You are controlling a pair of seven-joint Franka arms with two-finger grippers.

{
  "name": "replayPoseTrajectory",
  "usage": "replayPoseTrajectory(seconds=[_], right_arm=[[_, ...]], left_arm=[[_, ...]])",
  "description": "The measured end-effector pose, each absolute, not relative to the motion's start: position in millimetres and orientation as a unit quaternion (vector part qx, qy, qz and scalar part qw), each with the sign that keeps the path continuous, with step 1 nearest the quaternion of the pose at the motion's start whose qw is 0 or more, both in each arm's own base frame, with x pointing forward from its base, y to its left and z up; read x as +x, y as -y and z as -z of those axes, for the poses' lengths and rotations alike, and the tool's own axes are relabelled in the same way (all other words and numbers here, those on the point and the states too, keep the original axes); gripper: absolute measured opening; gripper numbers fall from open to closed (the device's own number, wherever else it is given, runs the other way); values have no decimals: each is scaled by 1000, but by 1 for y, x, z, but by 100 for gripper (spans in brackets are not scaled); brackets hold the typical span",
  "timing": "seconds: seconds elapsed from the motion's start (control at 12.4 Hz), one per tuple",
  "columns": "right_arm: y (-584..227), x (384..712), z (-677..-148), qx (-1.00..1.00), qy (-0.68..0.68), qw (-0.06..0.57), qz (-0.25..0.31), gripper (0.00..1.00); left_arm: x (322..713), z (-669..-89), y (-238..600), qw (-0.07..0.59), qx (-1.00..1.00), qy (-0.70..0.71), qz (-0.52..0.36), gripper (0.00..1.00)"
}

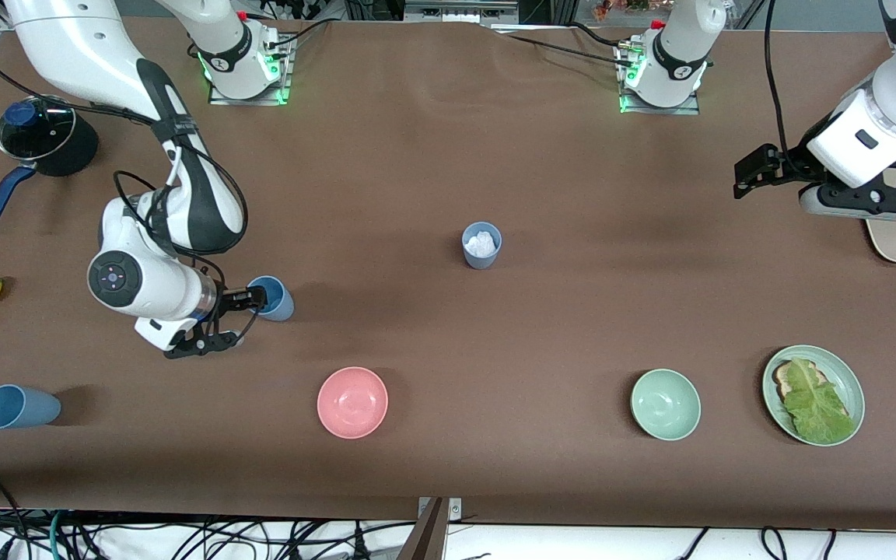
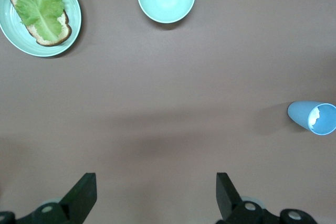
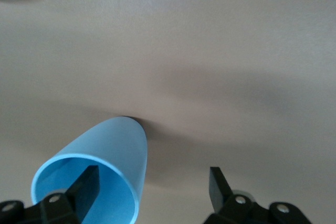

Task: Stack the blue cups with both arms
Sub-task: 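Lift the second blue cup with the right gripper toward the placed cup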

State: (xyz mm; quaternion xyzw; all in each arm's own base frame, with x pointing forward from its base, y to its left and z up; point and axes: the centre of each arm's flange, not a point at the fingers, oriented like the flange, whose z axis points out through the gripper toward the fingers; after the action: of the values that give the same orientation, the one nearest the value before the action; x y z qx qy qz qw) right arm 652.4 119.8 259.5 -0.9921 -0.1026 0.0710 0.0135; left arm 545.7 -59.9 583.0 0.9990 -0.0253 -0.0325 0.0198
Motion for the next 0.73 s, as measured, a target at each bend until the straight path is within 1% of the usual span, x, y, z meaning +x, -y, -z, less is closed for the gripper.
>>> replayPoseTrajectory(seconds=[0.08,0.16,0.24,0.32,0.48,0.57,0.65,0.73], right_arm=[[-120,652,-259,-992,103,13,-72,90],[-120,652,-259,-992,103,13,-73,82],[-121,651,-258,-992,103,14,-74,72],[-123,651,-258,-992,105,14,-75,72],[-130,648,-257,-991,109,13,-78,48],[-132,648,-257,-991,110,13,-79,47],[-132,647,-257,-991,111,13,-80,37],[-132,647,-256,-990,111,13,-81,24]], left_arm=[[545,-582,61,20,999,27,33,100],[545,-582,64,19,999,29,34,100],[545,-582,63,19,999,29,34,100],[545,-582,61,19,999,30,34,100],[546,-581,57,19,999,36,34,100],[546,-581,57,19,999,38,34,100],[545,-581,60,19,998,40,34,100],[545,-581,62,19,998,43,34,100]])
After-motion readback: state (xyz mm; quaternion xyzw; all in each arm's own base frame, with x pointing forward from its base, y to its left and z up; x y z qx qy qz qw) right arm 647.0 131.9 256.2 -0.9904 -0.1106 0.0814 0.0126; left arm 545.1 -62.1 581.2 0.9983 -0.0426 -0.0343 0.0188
